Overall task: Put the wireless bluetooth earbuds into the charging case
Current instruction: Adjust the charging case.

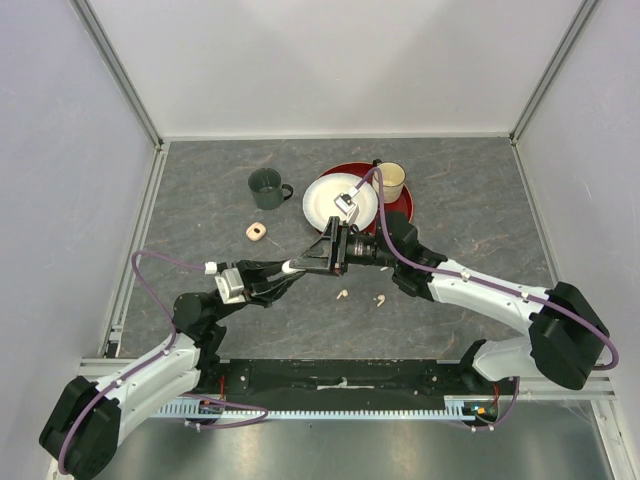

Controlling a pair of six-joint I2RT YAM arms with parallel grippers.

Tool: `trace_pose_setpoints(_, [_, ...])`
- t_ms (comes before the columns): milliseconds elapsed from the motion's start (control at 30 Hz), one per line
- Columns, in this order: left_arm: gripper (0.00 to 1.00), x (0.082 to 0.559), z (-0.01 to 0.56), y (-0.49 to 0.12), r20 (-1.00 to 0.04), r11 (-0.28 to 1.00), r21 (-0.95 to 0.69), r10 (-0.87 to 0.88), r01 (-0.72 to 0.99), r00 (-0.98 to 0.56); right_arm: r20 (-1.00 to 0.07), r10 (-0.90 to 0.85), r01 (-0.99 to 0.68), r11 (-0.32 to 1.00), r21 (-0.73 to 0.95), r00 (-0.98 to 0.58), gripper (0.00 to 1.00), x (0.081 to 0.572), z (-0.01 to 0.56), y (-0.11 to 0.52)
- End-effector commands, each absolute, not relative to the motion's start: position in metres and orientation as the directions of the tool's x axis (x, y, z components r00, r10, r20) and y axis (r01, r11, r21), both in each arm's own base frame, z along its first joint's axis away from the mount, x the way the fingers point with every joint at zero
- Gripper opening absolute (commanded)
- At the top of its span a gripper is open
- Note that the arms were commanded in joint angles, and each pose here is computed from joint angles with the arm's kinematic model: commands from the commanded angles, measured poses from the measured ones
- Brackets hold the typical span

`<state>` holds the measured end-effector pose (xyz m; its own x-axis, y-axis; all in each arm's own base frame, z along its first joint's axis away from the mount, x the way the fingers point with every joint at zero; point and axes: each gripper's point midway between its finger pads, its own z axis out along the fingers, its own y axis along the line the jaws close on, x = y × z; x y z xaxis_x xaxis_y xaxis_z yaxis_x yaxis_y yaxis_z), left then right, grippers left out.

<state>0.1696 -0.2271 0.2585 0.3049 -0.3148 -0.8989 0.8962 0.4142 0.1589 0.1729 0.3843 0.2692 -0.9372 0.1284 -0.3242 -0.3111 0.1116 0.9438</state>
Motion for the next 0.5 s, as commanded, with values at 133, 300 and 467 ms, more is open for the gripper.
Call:
trace_pose_setpoints(133, [0.02,0.173,0.282,-0.223,-0.856,0.457,0.220,-0.333,0.862,0.395,-0.342,0.119,-0.334,0.078,0.939,-0.932,0.47,0.169,0.285,0.385])
trace_pose_setpoints(300, [0.09,0.176,0.281,-0.224,-0.866,0.457,0.198,-0.333,0.867,0.373,-0.346,0.122,-0.340,0.068,0.938,-0.930,0.26,0.169,0.289,0.385])
trace_pose_setpoints(467, [0.18,0.181,0.282,-0.223,-0.873,0.473,0.153,-0.347,0.868,0.342,-0.326,0.135,-0.326,0.024,0.945,-0.936,0.17,0.167,0.291,0.385])
